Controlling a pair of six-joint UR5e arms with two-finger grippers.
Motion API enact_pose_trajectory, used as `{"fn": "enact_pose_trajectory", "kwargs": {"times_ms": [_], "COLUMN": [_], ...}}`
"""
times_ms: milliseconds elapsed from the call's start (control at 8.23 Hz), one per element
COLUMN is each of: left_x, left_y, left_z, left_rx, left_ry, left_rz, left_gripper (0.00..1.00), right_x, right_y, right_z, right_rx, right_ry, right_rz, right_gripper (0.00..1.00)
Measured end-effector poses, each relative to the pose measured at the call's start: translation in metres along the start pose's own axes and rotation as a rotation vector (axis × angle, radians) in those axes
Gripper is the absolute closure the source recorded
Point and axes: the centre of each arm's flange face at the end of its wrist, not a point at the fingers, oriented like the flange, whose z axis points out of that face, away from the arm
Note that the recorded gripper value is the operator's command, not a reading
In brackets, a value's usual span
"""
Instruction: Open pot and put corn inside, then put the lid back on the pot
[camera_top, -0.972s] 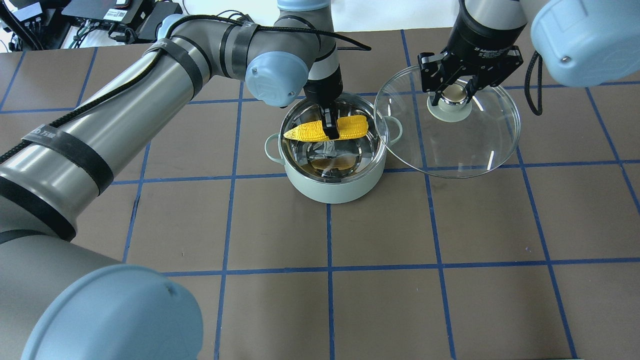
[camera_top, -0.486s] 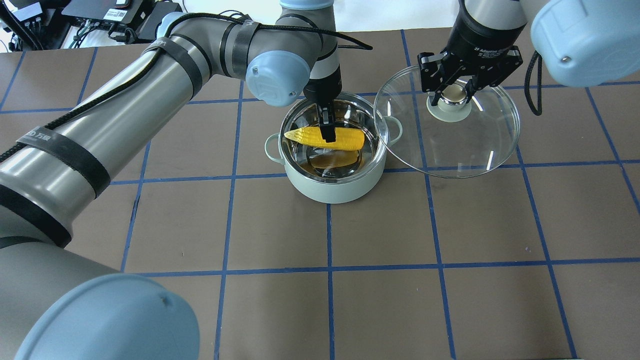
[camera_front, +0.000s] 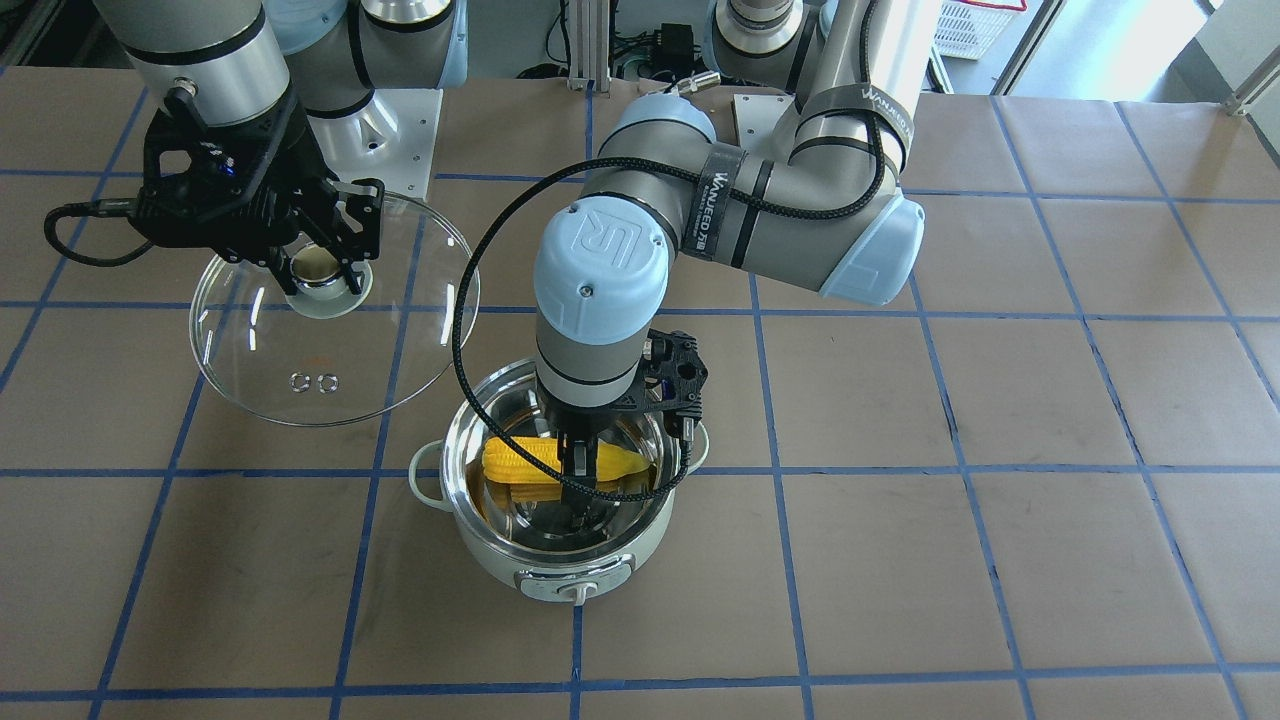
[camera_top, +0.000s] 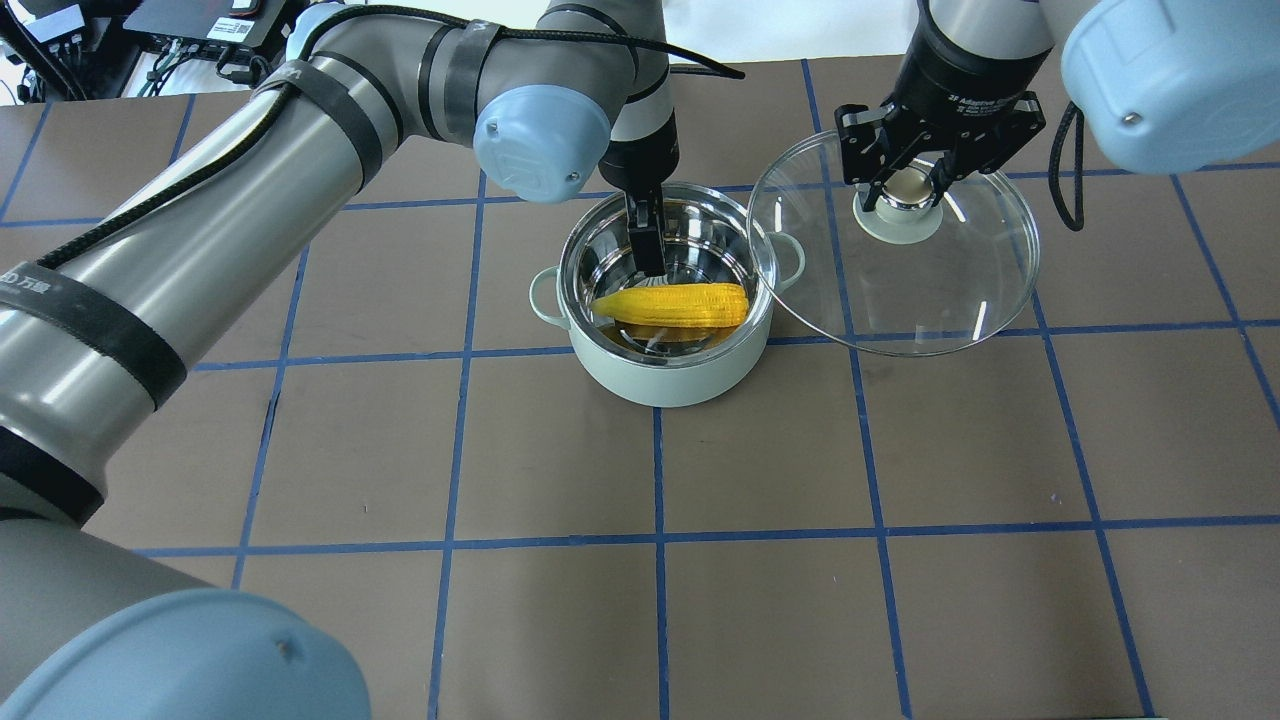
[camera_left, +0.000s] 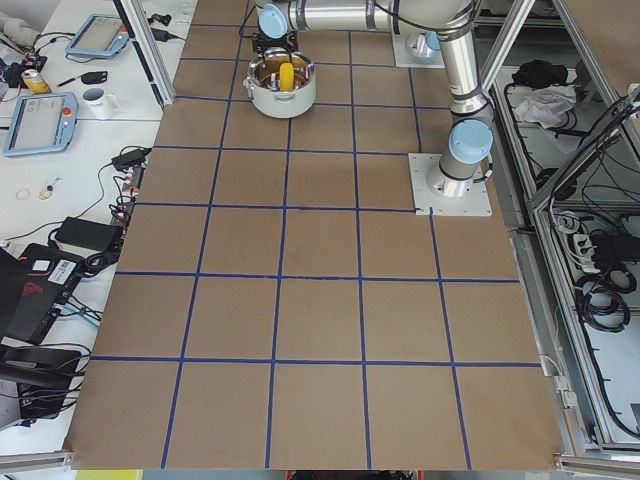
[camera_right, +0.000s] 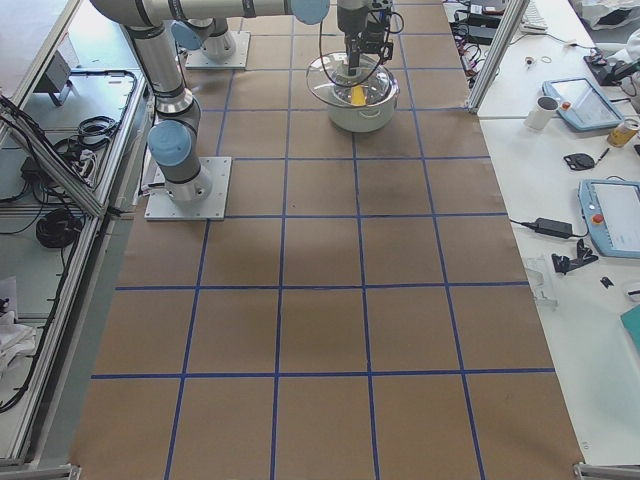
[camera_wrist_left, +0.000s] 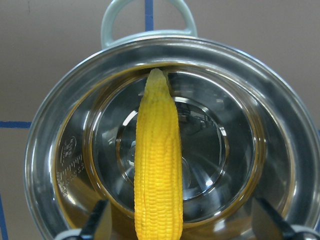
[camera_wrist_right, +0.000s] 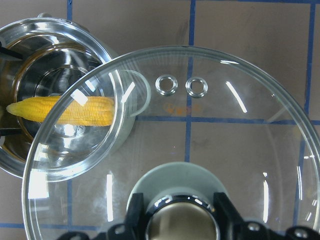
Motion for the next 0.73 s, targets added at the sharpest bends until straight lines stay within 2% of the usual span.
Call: {"fn": "enact_pose_trajectory", "kwargs": {"times_ms": [486, 729], "left_x": [-0.024, -0.034], "left_y": [-0.011, -0.05], "left_z": [-0.061, -0.086], "left_rx": [-0.027, -0.023], "left_ry": [0.074, 0.097], "left_rz": [0.162, 0.232], "left_gripper": [0.0, 0.0], "right_x": [0.0, 0.001], "right_y": [0.0, 0.0], "right_z": [0.0, 0.0], "right_rx": [0.0, 0.001], "right_ry": [0.001, 0.002], "right_rz": [-0.001, -0.001], "right_gripper": [0.83, 0.82]}}
